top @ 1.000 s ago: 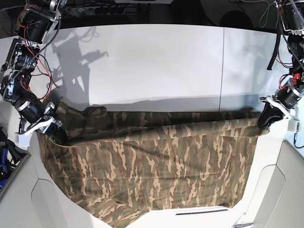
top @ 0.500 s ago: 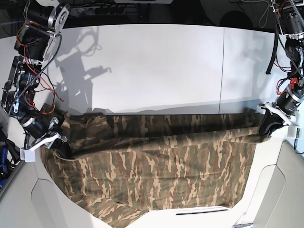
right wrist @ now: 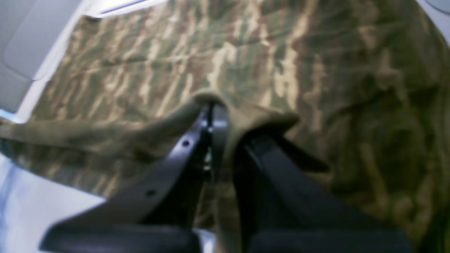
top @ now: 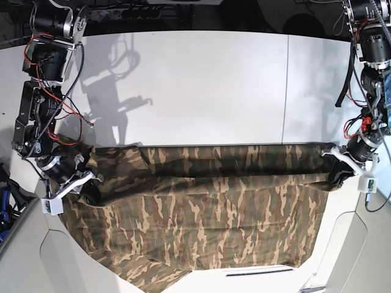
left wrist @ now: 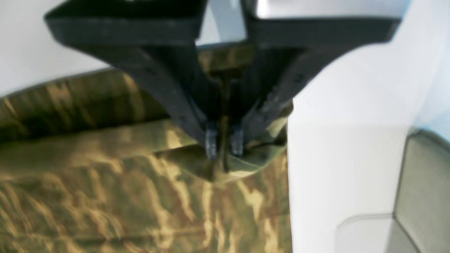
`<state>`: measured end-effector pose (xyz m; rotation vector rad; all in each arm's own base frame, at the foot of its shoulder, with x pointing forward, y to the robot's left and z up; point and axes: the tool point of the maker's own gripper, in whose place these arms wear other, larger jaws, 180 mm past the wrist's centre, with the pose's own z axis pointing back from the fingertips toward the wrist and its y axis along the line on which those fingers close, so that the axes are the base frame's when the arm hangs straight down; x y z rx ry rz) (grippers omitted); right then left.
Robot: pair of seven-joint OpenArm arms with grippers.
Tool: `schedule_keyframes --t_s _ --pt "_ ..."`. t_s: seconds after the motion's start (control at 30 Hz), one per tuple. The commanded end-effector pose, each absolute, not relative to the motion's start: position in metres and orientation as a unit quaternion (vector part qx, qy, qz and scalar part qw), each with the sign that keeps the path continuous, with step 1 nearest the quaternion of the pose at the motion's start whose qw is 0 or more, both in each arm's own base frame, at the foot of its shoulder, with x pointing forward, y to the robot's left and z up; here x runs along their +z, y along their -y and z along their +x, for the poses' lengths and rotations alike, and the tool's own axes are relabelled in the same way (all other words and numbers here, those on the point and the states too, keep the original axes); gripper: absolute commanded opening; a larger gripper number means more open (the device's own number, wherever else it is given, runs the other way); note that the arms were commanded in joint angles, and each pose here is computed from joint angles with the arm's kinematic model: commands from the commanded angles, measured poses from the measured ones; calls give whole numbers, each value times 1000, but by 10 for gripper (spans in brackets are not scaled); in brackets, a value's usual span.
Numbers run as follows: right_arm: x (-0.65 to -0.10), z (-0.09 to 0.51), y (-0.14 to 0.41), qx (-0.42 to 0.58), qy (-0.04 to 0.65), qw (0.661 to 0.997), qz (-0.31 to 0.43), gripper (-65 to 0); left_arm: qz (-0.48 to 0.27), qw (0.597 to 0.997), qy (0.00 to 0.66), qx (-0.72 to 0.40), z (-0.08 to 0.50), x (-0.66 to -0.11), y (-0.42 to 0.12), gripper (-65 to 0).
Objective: Fold the T-shirt properly
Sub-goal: 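Lift the shirt with both grippers and fold it over toward the hem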
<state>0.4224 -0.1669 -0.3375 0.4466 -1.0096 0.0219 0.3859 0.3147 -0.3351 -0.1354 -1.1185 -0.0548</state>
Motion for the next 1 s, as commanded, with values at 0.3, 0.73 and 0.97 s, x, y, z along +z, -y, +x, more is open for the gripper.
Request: schedule_keyframes --t_s 0.3,0.73,0.97 --pt "-305 461 192 3 522 830 197 -650 -68 833 549 9 424 -319 -335 -544" --pt "-307 482 192 -24 510 829 225 -230 -68 833 549 10 424 -319 -335 -404" --pt "-312 478 192 -20 492 841 225 -230 -67 835 546 10 423 -320 -336 -376"
